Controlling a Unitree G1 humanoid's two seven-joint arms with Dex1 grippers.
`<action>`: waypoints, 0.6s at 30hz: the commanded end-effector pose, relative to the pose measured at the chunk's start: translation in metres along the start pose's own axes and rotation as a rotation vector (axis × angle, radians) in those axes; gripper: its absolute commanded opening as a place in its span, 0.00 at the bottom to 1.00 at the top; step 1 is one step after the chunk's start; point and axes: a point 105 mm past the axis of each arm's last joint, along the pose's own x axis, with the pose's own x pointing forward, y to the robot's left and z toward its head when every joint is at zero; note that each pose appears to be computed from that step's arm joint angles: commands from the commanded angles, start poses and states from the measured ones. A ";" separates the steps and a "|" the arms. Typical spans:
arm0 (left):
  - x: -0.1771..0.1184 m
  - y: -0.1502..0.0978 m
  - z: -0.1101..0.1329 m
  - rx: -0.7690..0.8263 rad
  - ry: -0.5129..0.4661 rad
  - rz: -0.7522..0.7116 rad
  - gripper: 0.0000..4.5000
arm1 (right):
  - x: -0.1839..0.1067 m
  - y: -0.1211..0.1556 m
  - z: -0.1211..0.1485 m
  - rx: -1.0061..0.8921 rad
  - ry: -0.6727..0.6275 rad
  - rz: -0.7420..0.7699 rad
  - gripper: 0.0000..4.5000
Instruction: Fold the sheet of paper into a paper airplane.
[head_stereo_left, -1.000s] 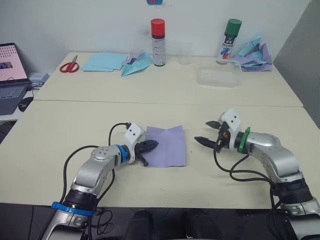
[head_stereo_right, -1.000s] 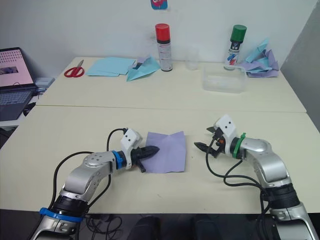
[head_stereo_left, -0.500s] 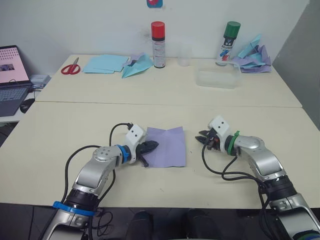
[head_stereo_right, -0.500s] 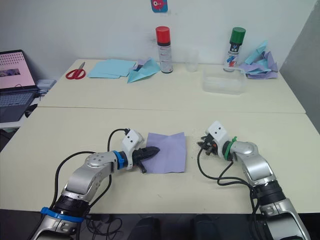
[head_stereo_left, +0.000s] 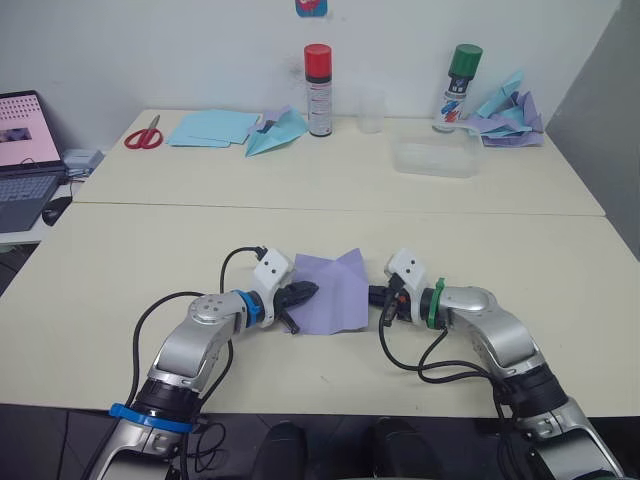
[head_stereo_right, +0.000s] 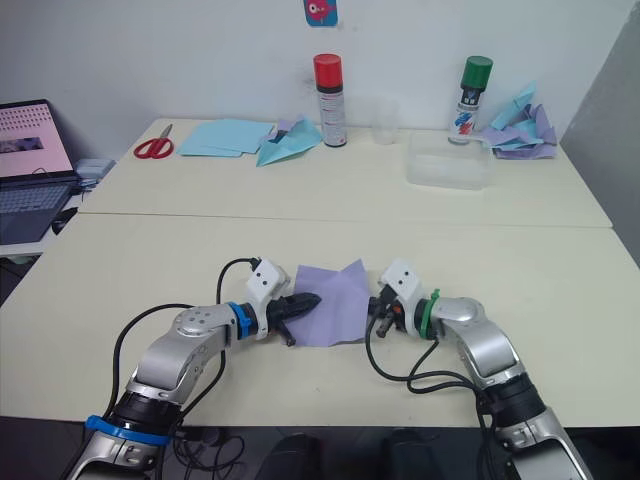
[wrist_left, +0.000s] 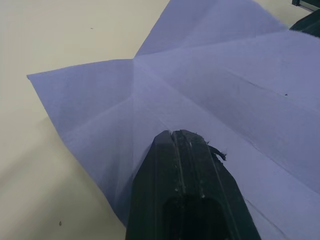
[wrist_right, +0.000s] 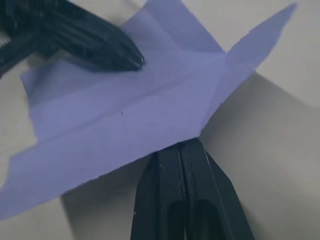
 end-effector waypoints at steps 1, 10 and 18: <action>0.002 -0.006 -0.025 -0.034 0.089 -0.011 0.00 | 0.002 0.003 0.029 0.019 -0.118 -0.004 0.01; 0.002 -0.007 -0.025 -0.030 0.095 -0.016 0.00 | 0.028 0.020 0.041 0.031 -0.149 0.032 0.01; -0.004 -0.005 -0.029 -0.034 0.120 -0.006 0.00 | 0.048 0.028 0.033 0.017 -0.117 0.059 0.01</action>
